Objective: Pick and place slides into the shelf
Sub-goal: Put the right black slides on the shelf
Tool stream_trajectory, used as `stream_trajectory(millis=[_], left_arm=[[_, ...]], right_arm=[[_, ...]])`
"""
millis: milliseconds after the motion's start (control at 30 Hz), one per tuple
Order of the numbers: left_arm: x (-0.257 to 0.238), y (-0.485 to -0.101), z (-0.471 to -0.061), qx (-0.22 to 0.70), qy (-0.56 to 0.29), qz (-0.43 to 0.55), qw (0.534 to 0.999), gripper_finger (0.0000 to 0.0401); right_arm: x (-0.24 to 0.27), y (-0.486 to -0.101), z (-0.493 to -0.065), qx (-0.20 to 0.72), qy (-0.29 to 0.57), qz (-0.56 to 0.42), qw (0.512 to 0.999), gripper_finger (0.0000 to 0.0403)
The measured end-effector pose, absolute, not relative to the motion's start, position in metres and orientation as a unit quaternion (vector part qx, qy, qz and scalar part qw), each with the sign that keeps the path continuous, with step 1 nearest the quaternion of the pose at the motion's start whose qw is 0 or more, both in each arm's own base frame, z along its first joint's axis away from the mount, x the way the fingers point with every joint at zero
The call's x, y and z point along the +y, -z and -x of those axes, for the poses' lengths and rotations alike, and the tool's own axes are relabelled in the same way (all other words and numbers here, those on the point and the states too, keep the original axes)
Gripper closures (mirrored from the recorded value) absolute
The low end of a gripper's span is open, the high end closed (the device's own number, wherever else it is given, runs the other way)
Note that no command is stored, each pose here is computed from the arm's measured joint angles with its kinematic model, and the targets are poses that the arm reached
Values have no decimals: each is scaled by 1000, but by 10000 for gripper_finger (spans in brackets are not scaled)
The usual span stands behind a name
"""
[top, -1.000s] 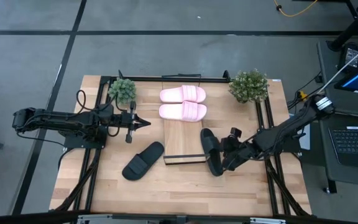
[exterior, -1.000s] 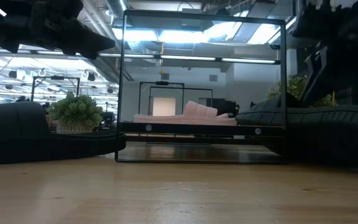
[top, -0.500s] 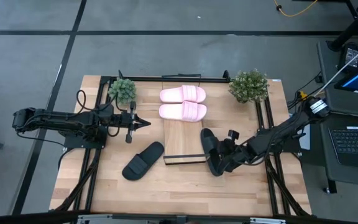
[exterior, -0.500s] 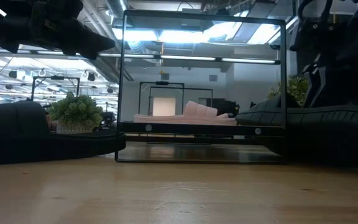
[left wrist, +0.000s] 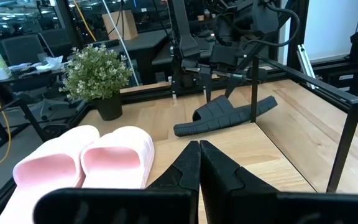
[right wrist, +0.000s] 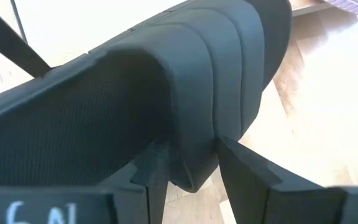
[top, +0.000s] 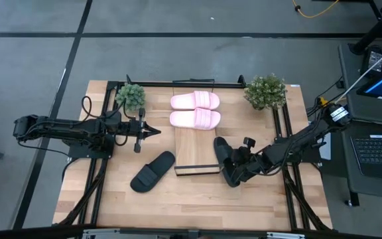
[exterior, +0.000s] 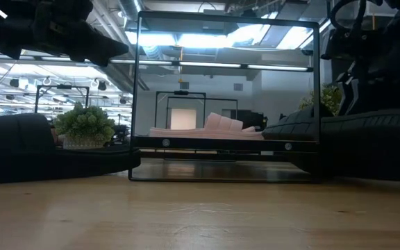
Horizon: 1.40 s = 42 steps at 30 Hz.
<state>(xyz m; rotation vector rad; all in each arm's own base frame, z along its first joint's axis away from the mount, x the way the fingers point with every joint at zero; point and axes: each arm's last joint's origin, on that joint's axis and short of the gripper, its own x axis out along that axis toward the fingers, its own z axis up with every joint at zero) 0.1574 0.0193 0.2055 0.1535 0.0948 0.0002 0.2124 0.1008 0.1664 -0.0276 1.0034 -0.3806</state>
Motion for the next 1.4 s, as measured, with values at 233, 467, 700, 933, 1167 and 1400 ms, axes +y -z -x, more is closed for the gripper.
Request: stream_trajectory(millis=[233, 467, 700, 933, 1167, 1400], left_arm=[[19, -205, -157, 47, 0, -77, 996, 401], [19, -205, -157, 47, 0, -77, 996, 401], [19, -205, -157, 48, 0, -77, 996, 401], [19, -205, -157, 47, 0, -77, 996, 401], [19, -205, -157, 48, 0, -77, 996, 401], [19, -205, -157, 48, 0, -77, 996, 401]], right_arm=[[98, -167, -212, 463, 205, 34, 862, 264], [97, -167, -211, 463, 215, 47, 858, 296], [97, -167, -210, 466, 208, 69, 857, 388], [94, -168, -208, 463, 224, 93, 853, 391], [94, -192, -210, 482, 238, 122, 835, 391], [96, -227, -219, 470, 239, 185, 830, 391]])
